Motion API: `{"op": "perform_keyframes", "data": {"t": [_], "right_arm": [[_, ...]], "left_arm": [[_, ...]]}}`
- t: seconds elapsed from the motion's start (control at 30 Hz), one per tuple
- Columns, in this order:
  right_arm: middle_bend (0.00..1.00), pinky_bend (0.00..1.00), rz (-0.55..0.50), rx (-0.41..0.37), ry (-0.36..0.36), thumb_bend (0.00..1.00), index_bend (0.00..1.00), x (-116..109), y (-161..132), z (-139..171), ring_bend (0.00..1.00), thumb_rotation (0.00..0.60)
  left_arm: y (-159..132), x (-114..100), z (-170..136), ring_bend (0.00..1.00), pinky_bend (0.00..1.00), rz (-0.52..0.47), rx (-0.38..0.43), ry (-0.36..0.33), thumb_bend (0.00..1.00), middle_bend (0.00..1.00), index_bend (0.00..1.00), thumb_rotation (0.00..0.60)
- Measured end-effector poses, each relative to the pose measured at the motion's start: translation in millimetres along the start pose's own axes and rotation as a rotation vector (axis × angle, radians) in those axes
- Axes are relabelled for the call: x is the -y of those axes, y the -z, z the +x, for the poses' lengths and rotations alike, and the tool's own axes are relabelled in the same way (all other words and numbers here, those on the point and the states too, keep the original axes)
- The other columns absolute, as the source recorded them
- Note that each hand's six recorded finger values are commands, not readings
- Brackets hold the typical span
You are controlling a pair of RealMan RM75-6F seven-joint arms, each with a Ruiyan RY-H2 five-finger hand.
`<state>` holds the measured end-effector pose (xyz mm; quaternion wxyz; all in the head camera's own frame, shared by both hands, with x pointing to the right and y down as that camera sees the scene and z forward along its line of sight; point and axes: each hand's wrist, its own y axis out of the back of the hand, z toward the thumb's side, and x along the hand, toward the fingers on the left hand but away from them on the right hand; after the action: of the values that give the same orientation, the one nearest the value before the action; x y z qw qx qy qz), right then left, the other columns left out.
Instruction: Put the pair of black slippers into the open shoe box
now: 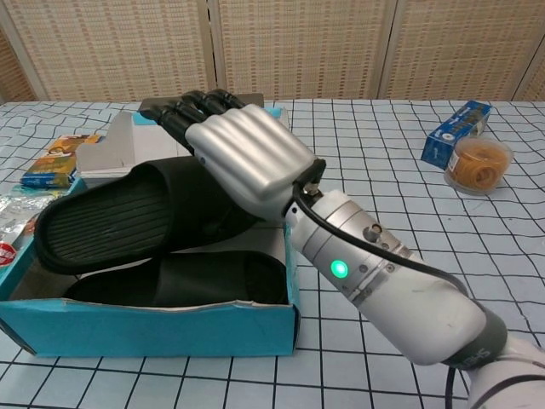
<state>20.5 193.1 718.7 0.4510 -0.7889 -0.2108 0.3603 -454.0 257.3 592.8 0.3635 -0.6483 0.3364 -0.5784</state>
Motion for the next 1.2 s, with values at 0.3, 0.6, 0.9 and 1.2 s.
{"op": "perform_keyframes", "data": {"t": [0.3, 0.6, 0.9, 1.2], "right_arm": [[0.03, 0.05, -0.117, 0.018, -0.026, 0.01, 0.03, -22.5, 5.5, 8.3, 0.0, 0.6], [0.39, 0.38, -0.261, 0.037, 0.02, 0.43, 0.44, -27.8, 4.6, -5.1, 0.24, 0.6], [0.44, 0.42, -0.259, 0.049, 0.011, 0.65, 0.51, -13.1, 8.0, -21.8, 0.29, 0.6], [0.44, 0.42, -0.247, 0.081, -0.07, 0.65, 0.51, 18.7, 21.3, -30.1, 0.3, 0.6]], "left_arm": [[-0.6, 2.0, -0.1, 0.18, 0.4, 0.008, 0.002, 0.006, 0.47, 0.19, 0.27, 0.6], [-0.4, 3.3, 0.1, 0.18, 0.4, 0.007, 0.001, 0.011, 0.47, 0.19, 0.27, 0.6], [0.1, 1.6, 0.0, 0.18, 0.4, -0.001, 0.0, 0.007, 0.47, 0.19, 0.27, 0.6], [0.4, 1.6, -0.4, 0.18, 0.4, 0.002, -0.001, 0.01, 0.47, 0.19, 0.27, 0.6]]}}
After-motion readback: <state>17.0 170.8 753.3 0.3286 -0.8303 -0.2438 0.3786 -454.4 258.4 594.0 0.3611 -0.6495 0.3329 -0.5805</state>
